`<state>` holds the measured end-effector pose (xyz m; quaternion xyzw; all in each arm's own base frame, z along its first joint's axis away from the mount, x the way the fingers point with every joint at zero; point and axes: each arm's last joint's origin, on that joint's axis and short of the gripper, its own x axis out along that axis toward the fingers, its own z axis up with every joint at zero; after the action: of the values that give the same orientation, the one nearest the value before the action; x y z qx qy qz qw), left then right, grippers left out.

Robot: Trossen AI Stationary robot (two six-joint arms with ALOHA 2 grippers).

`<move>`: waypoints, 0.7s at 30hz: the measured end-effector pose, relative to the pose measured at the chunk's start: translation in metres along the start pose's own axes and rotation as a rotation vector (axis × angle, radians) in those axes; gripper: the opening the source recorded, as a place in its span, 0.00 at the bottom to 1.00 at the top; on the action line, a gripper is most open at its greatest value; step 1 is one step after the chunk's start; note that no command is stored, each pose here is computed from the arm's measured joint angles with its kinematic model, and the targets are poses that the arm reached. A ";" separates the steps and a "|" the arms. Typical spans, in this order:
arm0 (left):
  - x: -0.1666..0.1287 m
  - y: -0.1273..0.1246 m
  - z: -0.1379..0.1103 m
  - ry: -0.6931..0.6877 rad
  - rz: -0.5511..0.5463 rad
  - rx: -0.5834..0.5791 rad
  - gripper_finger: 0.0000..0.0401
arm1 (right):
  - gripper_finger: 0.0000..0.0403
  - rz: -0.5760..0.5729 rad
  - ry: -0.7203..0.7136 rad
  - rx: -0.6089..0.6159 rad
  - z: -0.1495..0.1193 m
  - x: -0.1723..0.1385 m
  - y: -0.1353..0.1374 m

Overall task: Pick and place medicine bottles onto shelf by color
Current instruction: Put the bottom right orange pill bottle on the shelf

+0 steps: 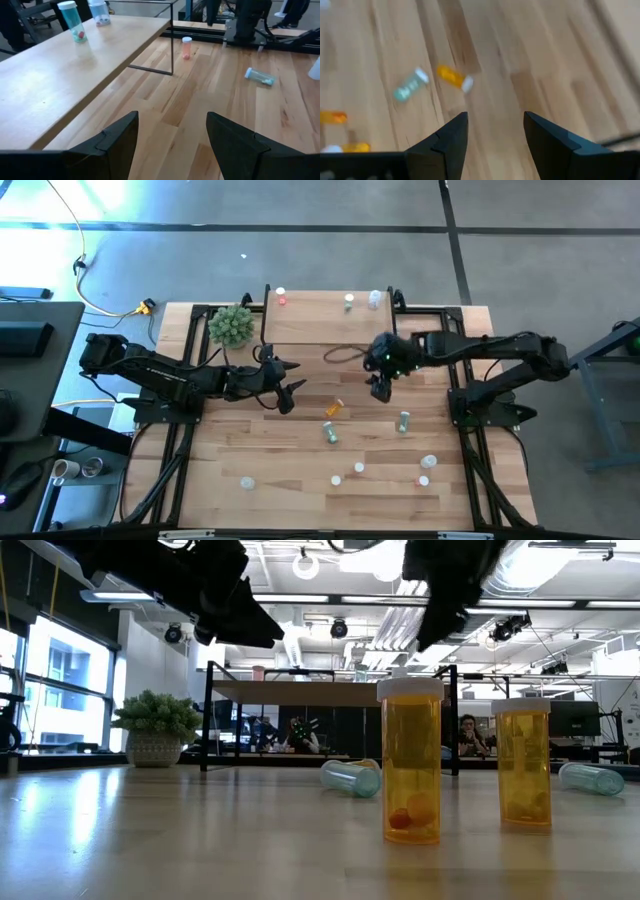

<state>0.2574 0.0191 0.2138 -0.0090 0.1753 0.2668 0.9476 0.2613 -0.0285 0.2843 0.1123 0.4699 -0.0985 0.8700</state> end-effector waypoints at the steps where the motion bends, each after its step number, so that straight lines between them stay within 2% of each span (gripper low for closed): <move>1: 0.000 0.000 0.000 0.000 -0.004 0.000 0.56 | 0.46 -0.015 0.023 0.013 -0.005 0.003 0.002; 7: 0.000 0.000 0.000 0.000 -0.004 0.000 0.56 | 0.46 -0.058 0.075 0.067 -0.029 0.012 0.011; 13: 0.000 0.000 0.000 0.000 -0.004 0.000 0.56 | 0.46 -0.124 0.071 0.145 -0.060 0.008 0.014; 21: 0.000 0.000 -0.001 0.010 -0.004 0.005 0.56 | 0.46 -0.118 -0.007 0.299 -0.100 -0.010 0.017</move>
<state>0.2571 0.0189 0.2128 -0.0082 0.1806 0.2645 0.9473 0.1814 0.0173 0.2409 0.2126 0.4525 -0.2185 0.8380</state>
